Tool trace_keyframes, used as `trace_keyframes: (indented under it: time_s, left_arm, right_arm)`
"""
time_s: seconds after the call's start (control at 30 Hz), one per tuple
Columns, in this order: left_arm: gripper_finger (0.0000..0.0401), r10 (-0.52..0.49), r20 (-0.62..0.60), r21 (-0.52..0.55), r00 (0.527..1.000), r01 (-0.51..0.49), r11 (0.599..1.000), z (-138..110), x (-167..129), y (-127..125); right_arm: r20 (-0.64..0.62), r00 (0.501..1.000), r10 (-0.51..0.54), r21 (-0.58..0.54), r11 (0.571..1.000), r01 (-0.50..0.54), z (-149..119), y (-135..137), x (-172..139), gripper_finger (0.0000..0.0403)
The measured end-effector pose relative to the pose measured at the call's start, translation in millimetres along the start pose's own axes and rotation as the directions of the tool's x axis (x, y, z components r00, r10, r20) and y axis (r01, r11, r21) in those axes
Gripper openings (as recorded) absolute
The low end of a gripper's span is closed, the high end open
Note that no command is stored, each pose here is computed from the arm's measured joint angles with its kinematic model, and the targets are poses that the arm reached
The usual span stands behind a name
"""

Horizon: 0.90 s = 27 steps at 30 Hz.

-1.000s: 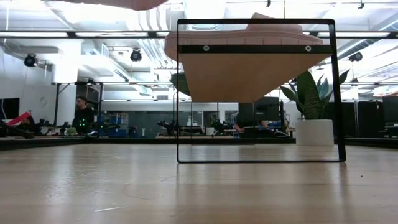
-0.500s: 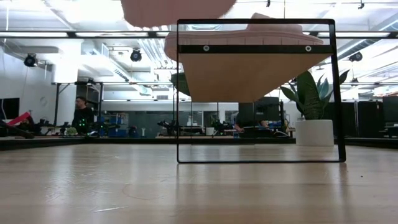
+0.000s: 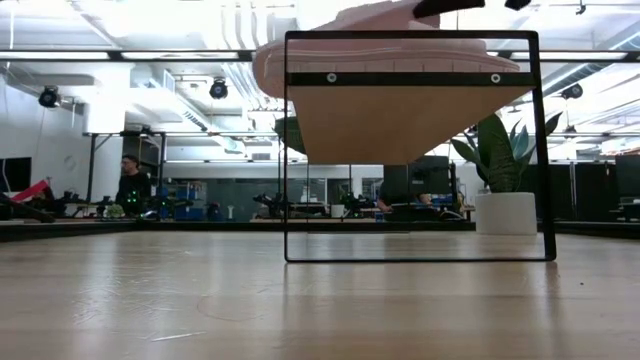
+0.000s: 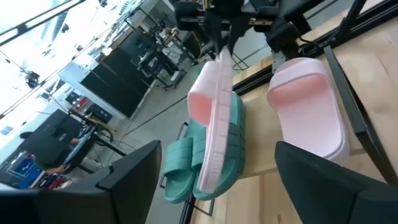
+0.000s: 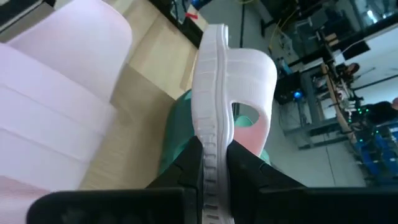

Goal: Pick and place slides into the shelf
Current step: Put the left pink slipper on the shelf

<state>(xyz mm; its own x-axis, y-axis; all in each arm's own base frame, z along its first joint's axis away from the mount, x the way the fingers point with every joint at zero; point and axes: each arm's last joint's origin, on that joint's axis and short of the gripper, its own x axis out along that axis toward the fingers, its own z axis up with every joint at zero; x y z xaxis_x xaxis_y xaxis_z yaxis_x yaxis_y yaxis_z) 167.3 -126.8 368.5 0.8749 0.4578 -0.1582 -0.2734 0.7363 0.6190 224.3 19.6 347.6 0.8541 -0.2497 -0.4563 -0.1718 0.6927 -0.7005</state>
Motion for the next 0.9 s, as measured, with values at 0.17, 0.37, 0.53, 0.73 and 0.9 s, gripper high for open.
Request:
trace_keyframes:
  time_s: [0.17, 0.37, 0.53, 0.73, 0.9]
  left_arm:
    - [0.0297, 0.035, -0.01, 0.006, 0.999, -0.035, 0.999, -2, 1, -1]
    - [0.0297, 0.048, -0.012, 0.002, 0.999, -0.048, 0.999, -2, 1, -1]
    - [0.0297, 0.048, -0.012, 0.0, 0.999, -0.048, 0.999, -2, 1, -1]
    - [0.0297, 0.048, -0.013, 0.004, 0.999, -0.048, 0.999, -3, 1, -2]
    - [0.0297, 0.046, -0.018, 0.019, 0.999, -0.046, 0.999, -7, 2, -5]
  right_arm:
    - [0.037, 0.999, -0.023, 0.014, 1.0, 0.023, -9, 6, -8, 0.0034]
    - [0.097, 0.995, -0.018, 0.048, 0.999, 0.014, -11, 9, -27, 0.0034]
    - [0.081, 0.997, 0.019, 0.053, 0.998, -0.023, -17, 17, -28, 0.0034]
    - [0.039, 0.998, 0.05, 0.036, 0.998, -0.051, -23, 28, -17, 0.0034]
    - [0.008, 0.997, 0.078, 0.01, 0.997, -0.078, -28, 35, -12, 0.0033]
